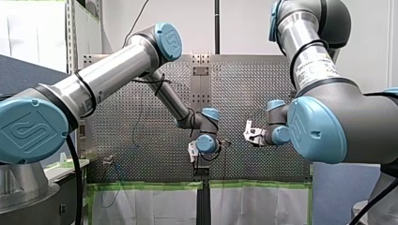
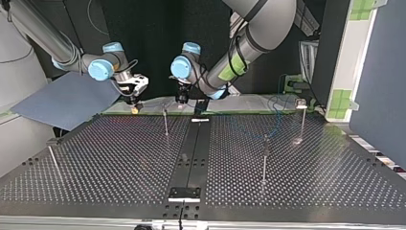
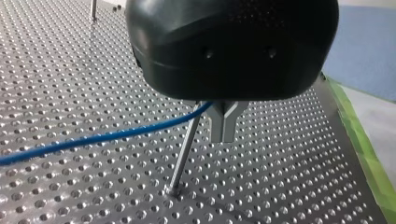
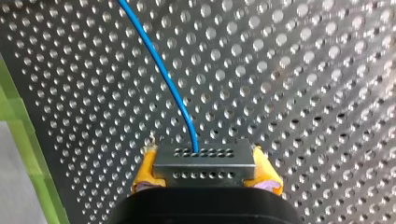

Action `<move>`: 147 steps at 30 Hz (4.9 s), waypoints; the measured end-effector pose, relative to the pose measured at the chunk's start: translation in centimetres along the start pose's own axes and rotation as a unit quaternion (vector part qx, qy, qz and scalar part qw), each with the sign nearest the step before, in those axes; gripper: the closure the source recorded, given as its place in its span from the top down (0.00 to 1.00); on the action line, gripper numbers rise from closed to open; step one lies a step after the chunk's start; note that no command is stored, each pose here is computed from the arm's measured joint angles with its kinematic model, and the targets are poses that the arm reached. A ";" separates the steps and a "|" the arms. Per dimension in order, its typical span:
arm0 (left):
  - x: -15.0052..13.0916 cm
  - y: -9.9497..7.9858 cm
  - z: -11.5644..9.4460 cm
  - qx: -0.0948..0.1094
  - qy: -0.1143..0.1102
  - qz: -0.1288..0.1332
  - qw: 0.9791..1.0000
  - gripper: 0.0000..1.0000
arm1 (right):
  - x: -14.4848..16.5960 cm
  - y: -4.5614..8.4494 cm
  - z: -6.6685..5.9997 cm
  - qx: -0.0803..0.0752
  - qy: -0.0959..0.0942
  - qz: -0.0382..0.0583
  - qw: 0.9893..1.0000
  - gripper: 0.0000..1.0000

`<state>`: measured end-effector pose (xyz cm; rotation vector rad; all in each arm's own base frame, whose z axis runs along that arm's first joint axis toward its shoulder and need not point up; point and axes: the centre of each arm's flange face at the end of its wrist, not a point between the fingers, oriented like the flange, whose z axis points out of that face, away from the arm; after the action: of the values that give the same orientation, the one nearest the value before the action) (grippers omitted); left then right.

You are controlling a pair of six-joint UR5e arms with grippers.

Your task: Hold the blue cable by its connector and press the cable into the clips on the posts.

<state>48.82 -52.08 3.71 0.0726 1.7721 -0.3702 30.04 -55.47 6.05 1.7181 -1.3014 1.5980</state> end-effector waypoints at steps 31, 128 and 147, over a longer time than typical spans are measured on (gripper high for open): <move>-0.9 -0.9 3.3 0.024 -0.013 -0.016 0.999 0.00 | -0.9 1.7 1.2 -0.017 0.002 -0.015 1.000 0.00; -1.0 -1.6 2.5 0.032 0.008 0.007 0.999 0.00 | 0.6 1.6 0.5 -0.023 -0.006 -0.027 0.999 0.00; -0.8 0.2 3.6 0.039 0.017 -0.009 0.999 0.00 | 0.8 1.7 1.1 -0.013 0.020 -0.029 0.999 0.00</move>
<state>52.48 -52.78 3.80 0.1195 1.7931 -0.4530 29.05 -57.46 6.08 1.6844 -1.2381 1.5670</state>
